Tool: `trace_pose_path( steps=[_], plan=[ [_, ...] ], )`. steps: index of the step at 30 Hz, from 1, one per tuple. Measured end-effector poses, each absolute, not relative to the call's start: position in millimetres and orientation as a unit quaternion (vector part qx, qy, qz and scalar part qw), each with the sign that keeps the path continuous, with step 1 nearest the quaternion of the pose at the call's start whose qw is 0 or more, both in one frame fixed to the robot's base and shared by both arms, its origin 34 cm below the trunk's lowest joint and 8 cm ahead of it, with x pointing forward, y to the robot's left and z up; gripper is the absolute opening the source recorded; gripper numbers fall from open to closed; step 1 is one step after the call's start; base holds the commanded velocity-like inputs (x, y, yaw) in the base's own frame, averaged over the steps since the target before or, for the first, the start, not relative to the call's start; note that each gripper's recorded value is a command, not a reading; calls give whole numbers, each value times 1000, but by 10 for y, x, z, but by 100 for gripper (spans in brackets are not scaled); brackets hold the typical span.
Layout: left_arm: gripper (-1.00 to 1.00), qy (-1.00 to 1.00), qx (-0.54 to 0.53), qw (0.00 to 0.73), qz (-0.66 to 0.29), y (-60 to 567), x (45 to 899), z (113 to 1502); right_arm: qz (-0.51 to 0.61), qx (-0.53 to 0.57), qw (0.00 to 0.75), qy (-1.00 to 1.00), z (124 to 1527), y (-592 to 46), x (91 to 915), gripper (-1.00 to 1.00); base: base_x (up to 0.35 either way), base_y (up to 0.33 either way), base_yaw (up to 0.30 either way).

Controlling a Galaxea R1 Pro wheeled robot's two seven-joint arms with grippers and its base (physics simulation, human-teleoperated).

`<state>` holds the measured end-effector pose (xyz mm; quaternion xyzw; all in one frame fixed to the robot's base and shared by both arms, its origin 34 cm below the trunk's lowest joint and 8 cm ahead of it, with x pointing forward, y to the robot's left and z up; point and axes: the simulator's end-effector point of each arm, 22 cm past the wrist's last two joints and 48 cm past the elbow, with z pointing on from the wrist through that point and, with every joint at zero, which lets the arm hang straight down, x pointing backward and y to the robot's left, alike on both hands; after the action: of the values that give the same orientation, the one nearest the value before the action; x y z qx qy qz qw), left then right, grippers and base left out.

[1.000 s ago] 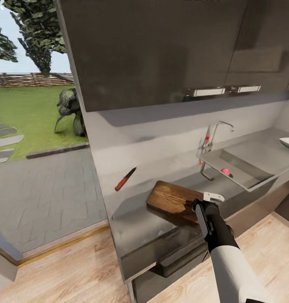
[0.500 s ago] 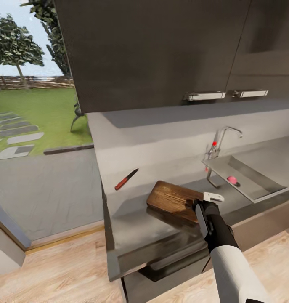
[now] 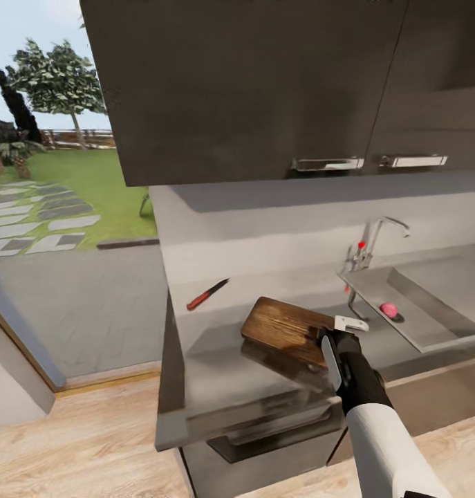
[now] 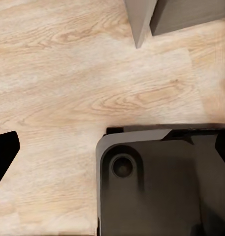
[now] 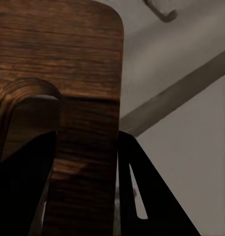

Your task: In the kitchen, take the Vidalia onion out of the sink, dice it on the chopping board with the paring knife, put the diced onion into the bowl on the countertop, then place both the paring knife and the chopping board into the sink.

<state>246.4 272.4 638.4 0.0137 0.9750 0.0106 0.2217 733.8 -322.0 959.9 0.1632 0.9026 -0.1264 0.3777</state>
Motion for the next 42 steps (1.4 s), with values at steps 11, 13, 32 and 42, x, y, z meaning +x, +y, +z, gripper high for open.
trace_pose_path(
  steps=[11, 13, 32, 42],
  plan=[
    [100, 974, 14, 228, 11, 2727, 2509, 6401, -125, 164, 383, 900, 9678, -3219, 7344, -100, -85, -317, 222],
    [100, 973, 14, 229, 11, 2725, 2518, 6405, -125, 164, 384, 900, 9692, -3219, 7344, -100, -86, -317, 222],
    [100, 972, 11, 237, 7, 2657, 2574, 6426, -112, 150, 394, 900, 9786, -3202, 7382, -100, -47, -304, 158],
    [100, 971, 13, 237, 5, 2635, 2574, 6426, -86, 74, 410, 905, 9850, -3256, 7517, -100, 0, -24, 1]
  ],
)
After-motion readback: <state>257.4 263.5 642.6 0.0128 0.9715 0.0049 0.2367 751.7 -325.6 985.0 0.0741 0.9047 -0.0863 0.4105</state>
